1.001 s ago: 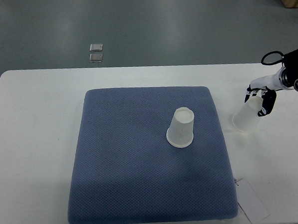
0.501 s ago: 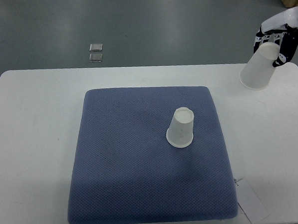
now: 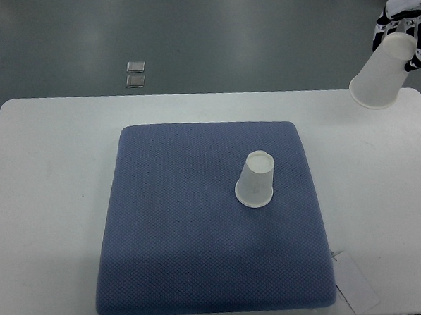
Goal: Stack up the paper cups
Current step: 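Lift the grasped cup with the right hand away from the table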
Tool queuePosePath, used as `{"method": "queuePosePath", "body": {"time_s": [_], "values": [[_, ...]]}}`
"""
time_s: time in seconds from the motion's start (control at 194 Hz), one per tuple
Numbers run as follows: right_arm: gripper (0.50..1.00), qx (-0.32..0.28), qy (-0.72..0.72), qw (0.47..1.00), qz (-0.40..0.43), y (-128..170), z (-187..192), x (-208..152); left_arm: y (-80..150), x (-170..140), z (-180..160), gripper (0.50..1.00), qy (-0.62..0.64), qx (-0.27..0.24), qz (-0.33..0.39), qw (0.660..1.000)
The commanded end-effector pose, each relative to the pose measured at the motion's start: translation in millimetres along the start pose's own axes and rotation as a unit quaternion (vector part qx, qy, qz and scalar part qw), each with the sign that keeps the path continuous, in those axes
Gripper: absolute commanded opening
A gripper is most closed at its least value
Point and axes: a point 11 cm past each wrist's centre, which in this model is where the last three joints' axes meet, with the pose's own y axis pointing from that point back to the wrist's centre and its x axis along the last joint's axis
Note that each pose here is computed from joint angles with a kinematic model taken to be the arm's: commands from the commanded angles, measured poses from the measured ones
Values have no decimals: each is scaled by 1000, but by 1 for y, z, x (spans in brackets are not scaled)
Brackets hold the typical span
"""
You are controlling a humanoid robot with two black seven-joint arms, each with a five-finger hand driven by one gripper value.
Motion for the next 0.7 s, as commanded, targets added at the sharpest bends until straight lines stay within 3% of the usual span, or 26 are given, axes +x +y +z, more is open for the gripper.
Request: {"method": "queuePosePath", "body": {"time_s": [0.0, 0.284, 0.697], "values": [[637, 4, 3, 1000, 6, 5, -3, 3, 0, 0, 0, 1000, 0, 0, 0, 1000], [637, 21, 6, 1000, 14, 10, -17, 11, 0, 0, 1, 1000, 0, 0, 0, 1000], [639, 90, 31, 995, 15, 14, -87, 28, 0, 0, 0, 1000, 0, 0, 0, 1000]]}}
